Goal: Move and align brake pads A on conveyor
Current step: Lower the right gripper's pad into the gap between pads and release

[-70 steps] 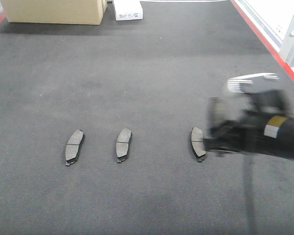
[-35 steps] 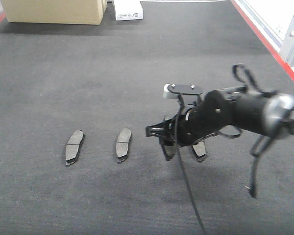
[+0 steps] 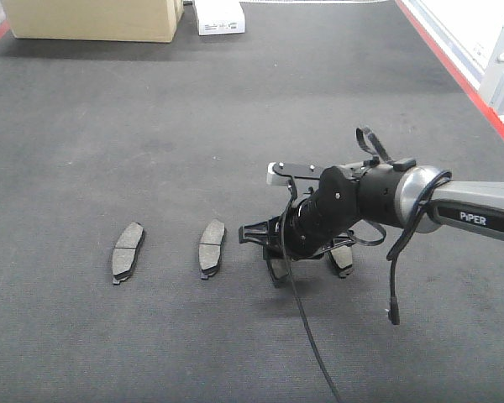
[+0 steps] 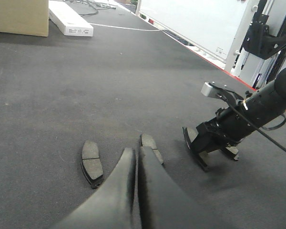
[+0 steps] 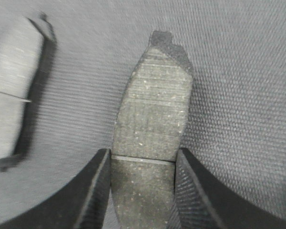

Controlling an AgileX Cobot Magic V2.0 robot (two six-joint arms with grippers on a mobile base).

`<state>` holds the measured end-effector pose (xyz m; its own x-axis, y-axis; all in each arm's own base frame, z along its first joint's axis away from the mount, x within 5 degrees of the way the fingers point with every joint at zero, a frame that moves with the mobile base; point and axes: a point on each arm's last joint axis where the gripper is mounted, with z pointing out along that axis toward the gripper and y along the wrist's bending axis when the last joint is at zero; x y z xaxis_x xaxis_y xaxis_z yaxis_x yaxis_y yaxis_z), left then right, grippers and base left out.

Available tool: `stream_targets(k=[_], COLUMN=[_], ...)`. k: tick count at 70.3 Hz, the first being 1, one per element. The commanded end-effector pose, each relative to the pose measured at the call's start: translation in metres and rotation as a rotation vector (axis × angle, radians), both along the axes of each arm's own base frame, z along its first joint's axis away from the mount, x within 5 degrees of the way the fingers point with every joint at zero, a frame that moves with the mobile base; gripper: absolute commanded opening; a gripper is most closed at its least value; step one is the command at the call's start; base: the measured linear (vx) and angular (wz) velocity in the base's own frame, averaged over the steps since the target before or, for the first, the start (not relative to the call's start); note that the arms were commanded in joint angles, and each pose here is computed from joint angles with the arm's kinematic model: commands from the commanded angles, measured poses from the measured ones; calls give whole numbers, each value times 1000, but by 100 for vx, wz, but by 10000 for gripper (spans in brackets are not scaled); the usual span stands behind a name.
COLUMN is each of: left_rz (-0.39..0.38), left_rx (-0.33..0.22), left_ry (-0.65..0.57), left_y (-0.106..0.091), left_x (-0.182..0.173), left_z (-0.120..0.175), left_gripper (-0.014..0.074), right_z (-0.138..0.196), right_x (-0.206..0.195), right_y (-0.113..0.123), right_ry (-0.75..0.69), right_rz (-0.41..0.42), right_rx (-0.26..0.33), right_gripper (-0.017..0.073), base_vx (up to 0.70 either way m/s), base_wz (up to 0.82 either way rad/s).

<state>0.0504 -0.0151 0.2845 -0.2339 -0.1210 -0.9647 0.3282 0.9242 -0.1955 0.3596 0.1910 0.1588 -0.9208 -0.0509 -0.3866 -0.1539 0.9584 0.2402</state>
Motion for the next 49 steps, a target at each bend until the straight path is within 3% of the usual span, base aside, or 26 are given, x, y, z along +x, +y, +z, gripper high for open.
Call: stream_targets(k=[1, 12, 30, 40, 49], left_rz=[-17, -17, -17, -17, -17], left_rx=[-30, -30, -30, -30, -30], left_ry=[-76, -76, -76, -76, -76], left_y=[-2, -2, -2, -2, -2], left_x=[0, 0, 0, 0, 0], left_z=[14, 14, 14, 14, 14], left_gripper=[-6, -6, -6, -6, -6], right_z=[30, 28, 33, 46, 79], right_x=[9, 11, 15, 12, 4], right_y=[3, 4, 5, 4, -1], right_ry=[-127, -144, -203, -221, -295], right_rz=[-10, -16, -26, -24, 1], right_rx=[58, 65, 87, 98, 103], right_gripper=[92, 186, 450, 487, 482], base_vx=[0, 0, 0, 0, 0], base_wz=[0, 0, 0, 0, 0])
